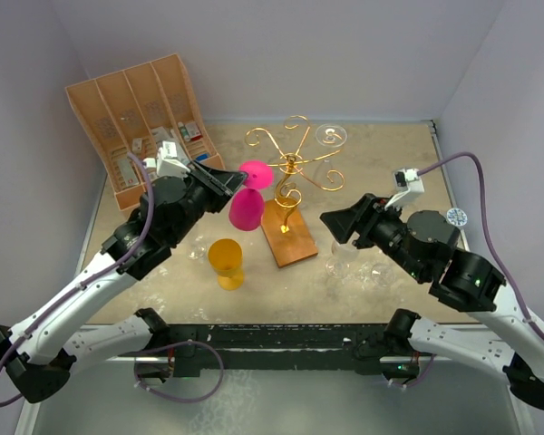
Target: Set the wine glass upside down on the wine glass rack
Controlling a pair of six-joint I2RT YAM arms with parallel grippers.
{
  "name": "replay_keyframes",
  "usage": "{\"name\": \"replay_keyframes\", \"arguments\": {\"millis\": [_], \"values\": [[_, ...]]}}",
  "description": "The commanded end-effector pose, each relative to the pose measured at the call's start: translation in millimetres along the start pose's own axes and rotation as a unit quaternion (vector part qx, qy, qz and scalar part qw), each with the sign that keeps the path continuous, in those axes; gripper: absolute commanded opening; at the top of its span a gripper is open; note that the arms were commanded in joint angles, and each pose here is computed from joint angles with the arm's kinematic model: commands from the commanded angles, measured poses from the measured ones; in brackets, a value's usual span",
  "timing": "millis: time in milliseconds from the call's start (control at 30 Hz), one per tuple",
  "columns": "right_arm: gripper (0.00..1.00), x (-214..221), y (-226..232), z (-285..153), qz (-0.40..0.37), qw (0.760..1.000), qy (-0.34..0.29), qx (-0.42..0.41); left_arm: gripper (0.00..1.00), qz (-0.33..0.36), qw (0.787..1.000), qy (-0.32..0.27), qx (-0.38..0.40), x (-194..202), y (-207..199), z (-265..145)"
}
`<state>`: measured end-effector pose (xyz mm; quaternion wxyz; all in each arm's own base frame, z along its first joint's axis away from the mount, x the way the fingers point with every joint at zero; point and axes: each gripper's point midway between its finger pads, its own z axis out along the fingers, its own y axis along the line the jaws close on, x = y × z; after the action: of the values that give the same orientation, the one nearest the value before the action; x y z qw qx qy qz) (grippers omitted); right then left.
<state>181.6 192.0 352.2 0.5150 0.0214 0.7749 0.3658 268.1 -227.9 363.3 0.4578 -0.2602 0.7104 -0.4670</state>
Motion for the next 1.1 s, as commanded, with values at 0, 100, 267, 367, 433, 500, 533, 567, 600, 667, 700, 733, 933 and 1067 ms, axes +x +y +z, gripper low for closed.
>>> {"name": "replay_keyframes", "arguments": {"millis": [0, 100, 267, 367, 433, 500, 533, 567, 600, 667, 700, 733, 933, 1067], "values": [[0.65, -10, -8, -4, -0.003, 0.999, -0.015, 0.029, 0.22, 0.016, 1.000, -0.003, -0.006, -8, -2, -12], [0.65, -5, -12, -2, 0.003, 0.999, -0.009, 0.038, 0.32, 0.019, 1.000, 0.003, -0.008, -7, -1, -18], [0.65, 3, -17, 2, 0.003, 0.999, 0.007, 0.053, 0.45, 0.036, 0.999, 0.013, -0.007, -9, -4, -26], [0.65, 14, -25, 8, -0.011, 0.997, 0.030, 0.077, 0.51, 0.059, 0.998, 0.009, -0.014, -14, -5, -33], [0.65, 24, -33, 14, -0.023, 0.994, 0.048, 0.099, 0.53, 0.077, 0.997, 0.002, -0.018, -21, -5, -38], [0.65, 32, -42, 20, -0.039, 0.990, 0.059, 0.122, 0.54, 0.096, 0.995, -0.008, -0.020, -28, -7, -43], [0.65, 33, -49, 23, -0.047, 0.987, 0.058, 0.140, 0.54, 0.106, 0.994, -0.015, -0.019, -33, -10, -47], [0.65, 36, -55, 25, -0.051, 0.985, 0.060, 0.156, 0.54, 0.115, 0.993, -0.023, -0.018, -39, -13, -51], [0.65, 38, -59, 27, -0.051, 0.982, 0.063, 0.169, 0.54, 0.123, 0.992, -0.031, -0.015, -44, -16, -55], [0.65, 44, -69, 28, -0.047, 0.977, 0.066, 0.196, 0.54, 0.137, 0.989, -0.046, -0.012, -55, -23, -63], [0.64, 47, -73, 28, -0.038, 0.975, 0.068, 0.207, 0.54, 0.143, 0.988, -0.054, -0.008, -61, -28, -68], [0.63, 49, -80, 27, -0.027, 0.972, 0.064, 0.226, 0.54, 0.150, 0.987, -0.061, -0.005, -66, -32, -71], [0.60, 64, -113, 20, -0.007, 0.949, 0.059, 0.310, 0.54, 0.180, 0.980, -0.088, 0.005, -84, -43, -87], [0.55, 77, -120, 25, -0.003, 0.944, 0.068, 0.321, 0.54, 0.190, 0.977, -0.098, 0.012, -90, -47, -94]]}}
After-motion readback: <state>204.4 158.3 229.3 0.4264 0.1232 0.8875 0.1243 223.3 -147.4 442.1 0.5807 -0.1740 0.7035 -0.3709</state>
